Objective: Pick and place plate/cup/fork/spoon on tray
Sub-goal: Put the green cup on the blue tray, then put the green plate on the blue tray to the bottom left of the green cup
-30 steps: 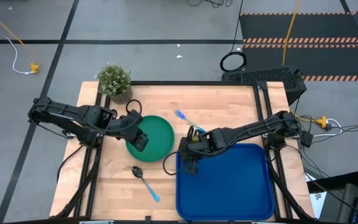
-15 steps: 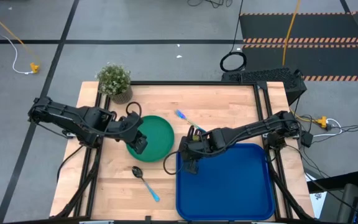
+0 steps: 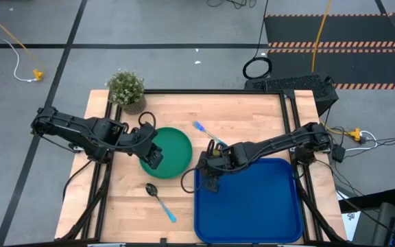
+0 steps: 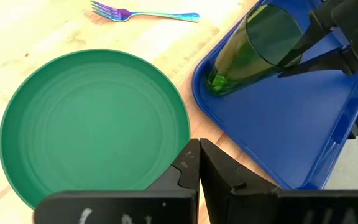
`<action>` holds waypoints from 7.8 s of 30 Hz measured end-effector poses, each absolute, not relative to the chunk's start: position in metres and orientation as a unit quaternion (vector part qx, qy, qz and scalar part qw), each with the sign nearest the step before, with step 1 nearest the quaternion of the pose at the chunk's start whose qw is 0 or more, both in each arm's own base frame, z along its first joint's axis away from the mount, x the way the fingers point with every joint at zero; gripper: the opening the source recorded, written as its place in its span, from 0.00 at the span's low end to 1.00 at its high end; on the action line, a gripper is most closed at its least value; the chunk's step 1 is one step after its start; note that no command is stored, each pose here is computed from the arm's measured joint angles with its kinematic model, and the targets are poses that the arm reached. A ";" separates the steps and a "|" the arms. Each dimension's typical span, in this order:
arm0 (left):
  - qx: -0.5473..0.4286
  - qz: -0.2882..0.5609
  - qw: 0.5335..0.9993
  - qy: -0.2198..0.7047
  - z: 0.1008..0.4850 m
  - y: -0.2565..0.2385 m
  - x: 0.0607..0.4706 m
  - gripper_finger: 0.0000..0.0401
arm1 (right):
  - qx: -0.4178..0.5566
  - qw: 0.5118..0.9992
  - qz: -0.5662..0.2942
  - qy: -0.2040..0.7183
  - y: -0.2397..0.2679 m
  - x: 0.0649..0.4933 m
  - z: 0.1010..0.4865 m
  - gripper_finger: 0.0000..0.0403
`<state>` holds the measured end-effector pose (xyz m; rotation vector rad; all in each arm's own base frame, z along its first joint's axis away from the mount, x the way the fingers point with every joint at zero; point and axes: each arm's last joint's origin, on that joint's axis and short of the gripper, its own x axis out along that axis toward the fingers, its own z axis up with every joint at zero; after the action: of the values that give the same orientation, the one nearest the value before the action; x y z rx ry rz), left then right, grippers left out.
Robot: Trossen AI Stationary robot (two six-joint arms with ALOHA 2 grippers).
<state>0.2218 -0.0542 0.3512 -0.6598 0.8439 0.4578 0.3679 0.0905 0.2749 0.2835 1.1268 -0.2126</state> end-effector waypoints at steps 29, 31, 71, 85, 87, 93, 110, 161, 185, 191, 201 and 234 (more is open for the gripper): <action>-0.327 0.209 0.826 0.408 0.347 -0.072 0.222 0.03 | 0.185 0.846 -0.109 0.488 0.090 0.370 0.286 0.40; -0.311 0.201 0.827 0.424 0.341 -0.081 0.226 0.05 | 0.188 0.849 -0.109 0.482 0.088 0.368 0.291 0.43; -0.102 0.146 0.737 0.652 0.212 -0.130 0.297 0.53 | 0.162 0.882 -0.028 0.442 0.082 0.335 0.342 0.46; 0.022 0.086 0.756 0.649 0.183 -0.129 0.288 0.53 | 0.174 0.881 -0.013 0.440 0.080 0.324 0.353 0.46; 0.033 0.091 0.753 0.651 0.178 -0.129 0.284 0.53 | 0.177 0.882 -0.017 0.437 0.079 0.319 0.358 0.46; 0.059 0.090 0.756 0.646 0.161 -0.128 0.276 0.53 | 0.164 0.891 -0.054 0.420 0.074 0.304 0.370 0.46; 0.104 0.027 0.765 0.635 0.139 -0.127 0.269 0.41 | 0.167 0.896 -0.078 0.404 0.079 0.299 0.374 0.46; 0.161 0.084 0.882 0.436 0.363 -0.075 0.225 0.02 | 0.169 0.908 -0.098 0.370 0.076 0.303 0.378 0.46; 0.329 0.007 0.831 0.449 0.366 -0.092 0.281 0.02 | 0.111 0.979 -0.002 0.172 0.074 0.278 0.448 0.46; 0.341 0.004 0.823 0.454 0.364 -0.091 0.290 0.02 | 0.060 0.967 0.006 0.249 0.079 0.292 0.425 0.46; 0.335 -0.008 0.823 0.459 0.361 -0.091 0.293 0.02 | -0.014 0.952 0.001 0.307 0.069 0.294 0.409 0.44; 0.336 -0.038 0.824 0.455 0.361 -0.095 0.293 0.03 | -0.111 0.917 0.006 0.383 0.066 0.315 0.378 0.27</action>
<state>0.2929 -0.0954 0.3608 0.7155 0.9679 -0.0818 0.3148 0.0657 0.3782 -0.2285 0.7872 0.0133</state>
